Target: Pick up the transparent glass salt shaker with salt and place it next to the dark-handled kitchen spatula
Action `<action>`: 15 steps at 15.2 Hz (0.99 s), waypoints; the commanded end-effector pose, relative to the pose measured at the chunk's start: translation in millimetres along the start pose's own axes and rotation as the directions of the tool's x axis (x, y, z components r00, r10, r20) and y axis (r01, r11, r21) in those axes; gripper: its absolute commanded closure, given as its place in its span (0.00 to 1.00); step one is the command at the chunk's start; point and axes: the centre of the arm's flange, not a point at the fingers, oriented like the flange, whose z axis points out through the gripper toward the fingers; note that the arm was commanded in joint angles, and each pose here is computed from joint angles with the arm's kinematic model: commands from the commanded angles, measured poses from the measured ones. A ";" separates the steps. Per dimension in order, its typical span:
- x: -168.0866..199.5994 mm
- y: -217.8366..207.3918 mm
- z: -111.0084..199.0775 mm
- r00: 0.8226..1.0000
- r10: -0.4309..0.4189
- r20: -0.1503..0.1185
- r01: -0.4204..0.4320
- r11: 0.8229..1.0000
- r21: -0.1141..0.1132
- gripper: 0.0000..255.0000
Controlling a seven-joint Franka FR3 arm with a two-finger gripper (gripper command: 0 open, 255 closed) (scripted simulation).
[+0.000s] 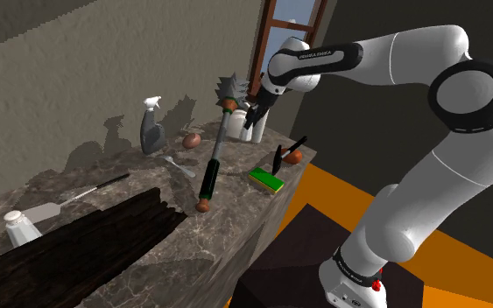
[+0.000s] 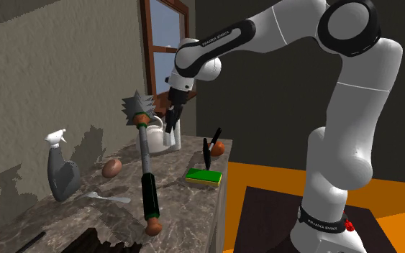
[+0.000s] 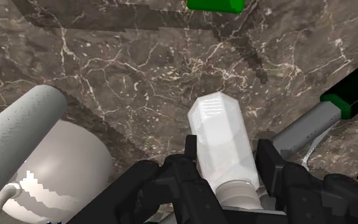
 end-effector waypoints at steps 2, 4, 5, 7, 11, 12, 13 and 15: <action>4.0 -2.6 -15.2 1.000 0.000 0.001 0.000 1.000 0.000 1.00; 6.5 -3.9 -25.3 1.000 0.000 0.001 0.000 1.000 0.000 1.00; 7.8 -4.5 -30.4 1.000 0.000 0.001 0.000 1.000 0.000 1.00; 9.3 -5.2 -36.4 1.000 0.000 0.001 0.000 1.000 0.000 1.00; 36.8 -48.7 -24.4 1.000 0.000 0.001 0.000 1.000 0.000 1.00; 43.7 -59.6 -21.4 1.000 0.000 0.001 0.000 1.000 0.000 1.00; 50.5 -70.4 -18.4 1.000 0.000 0.001 0.000 1.000 0.000 1.00; 64.3 -92.2 -12.5 1.000 0.000 0.001 0.000 1.000 0.000 1.00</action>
